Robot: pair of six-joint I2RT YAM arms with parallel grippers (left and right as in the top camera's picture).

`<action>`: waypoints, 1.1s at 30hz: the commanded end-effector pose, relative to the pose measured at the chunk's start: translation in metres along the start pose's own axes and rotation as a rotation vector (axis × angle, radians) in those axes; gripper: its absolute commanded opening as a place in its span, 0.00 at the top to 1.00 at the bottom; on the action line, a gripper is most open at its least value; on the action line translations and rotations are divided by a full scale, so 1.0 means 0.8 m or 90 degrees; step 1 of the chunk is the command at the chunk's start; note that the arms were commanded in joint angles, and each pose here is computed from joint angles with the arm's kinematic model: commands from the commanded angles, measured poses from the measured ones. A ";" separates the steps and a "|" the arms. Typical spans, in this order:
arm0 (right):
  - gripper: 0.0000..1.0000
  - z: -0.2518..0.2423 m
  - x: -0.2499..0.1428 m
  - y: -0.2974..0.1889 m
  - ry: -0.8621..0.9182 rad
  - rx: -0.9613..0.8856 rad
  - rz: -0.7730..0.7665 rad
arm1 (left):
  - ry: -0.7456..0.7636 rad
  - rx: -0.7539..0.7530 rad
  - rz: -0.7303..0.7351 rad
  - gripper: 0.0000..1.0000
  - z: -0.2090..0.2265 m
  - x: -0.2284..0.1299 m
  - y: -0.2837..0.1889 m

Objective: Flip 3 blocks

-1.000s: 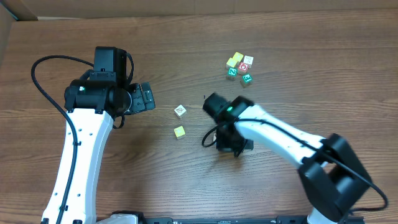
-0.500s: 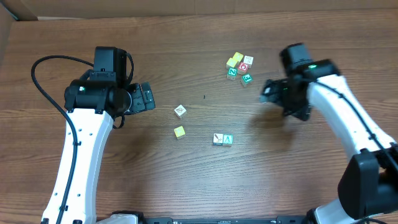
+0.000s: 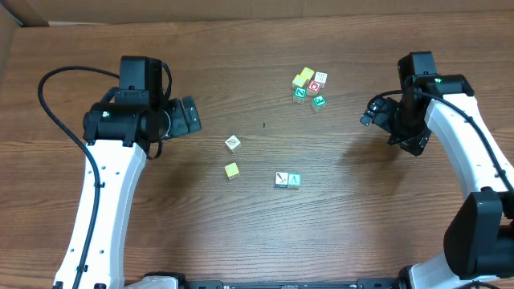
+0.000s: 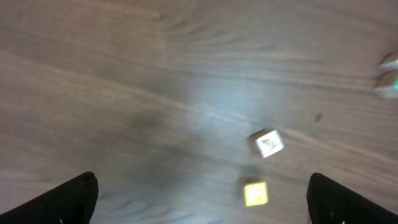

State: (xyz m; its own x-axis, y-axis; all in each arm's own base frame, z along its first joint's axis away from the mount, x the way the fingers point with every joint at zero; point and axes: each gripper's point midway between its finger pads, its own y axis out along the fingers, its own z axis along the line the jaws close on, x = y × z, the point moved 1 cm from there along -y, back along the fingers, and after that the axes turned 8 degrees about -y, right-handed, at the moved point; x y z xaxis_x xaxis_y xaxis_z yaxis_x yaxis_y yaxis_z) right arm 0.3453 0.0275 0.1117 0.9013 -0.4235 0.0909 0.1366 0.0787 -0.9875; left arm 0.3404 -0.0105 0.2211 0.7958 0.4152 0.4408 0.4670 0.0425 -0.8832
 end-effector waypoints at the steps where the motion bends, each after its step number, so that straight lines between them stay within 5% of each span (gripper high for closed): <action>1: 0.00 0.002 0.005 -0.007 -0.002 0.007 -0.012 | -0.012 -0.083 0.053 0.00 -0.026 -0.017 -0.004; 3: 0.00 0.002 0.005 -0.007 -0.002 0.007 -0.012 | -0.006 -0.143 0.097 0.09 -0.048 -0.032 -0.003; 6: 0.00 0.002 0.005 -0.007 -0.002 0.007 -0.012 | 0.020 -0.158 0.166 0.53 -0.067 -0.066 0.007; 7: 0.00 0.002 0.005 -0.007 -0.002 0.007 -0.012 | 0.030 -0.144 0.185 0.59 -0.069 -0.079 0.013; 17: 0.00 0.002 0.005 -0.007 -0.003 0.007 -0.012 | 0.070 0.089 0.306 0.37 -0.056 -0.180 0.109; 33: 0.00 0.002 0.005 -0.007 -0.002 0.007 -0.012 | 0.063 0.109 0.340 0.43 -0.049 -0.208 0.163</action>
State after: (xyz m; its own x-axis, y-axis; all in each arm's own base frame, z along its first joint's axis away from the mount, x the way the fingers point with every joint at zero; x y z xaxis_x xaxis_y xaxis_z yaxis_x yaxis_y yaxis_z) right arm 0.3450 0.0274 0.1115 0.9017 -0.4229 0.0902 0.1355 0.0783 -0.9877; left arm 0.2929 -0.1092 0.0569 0.9470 0.3194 -0.0332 -0.0324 -0.0079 -0.9994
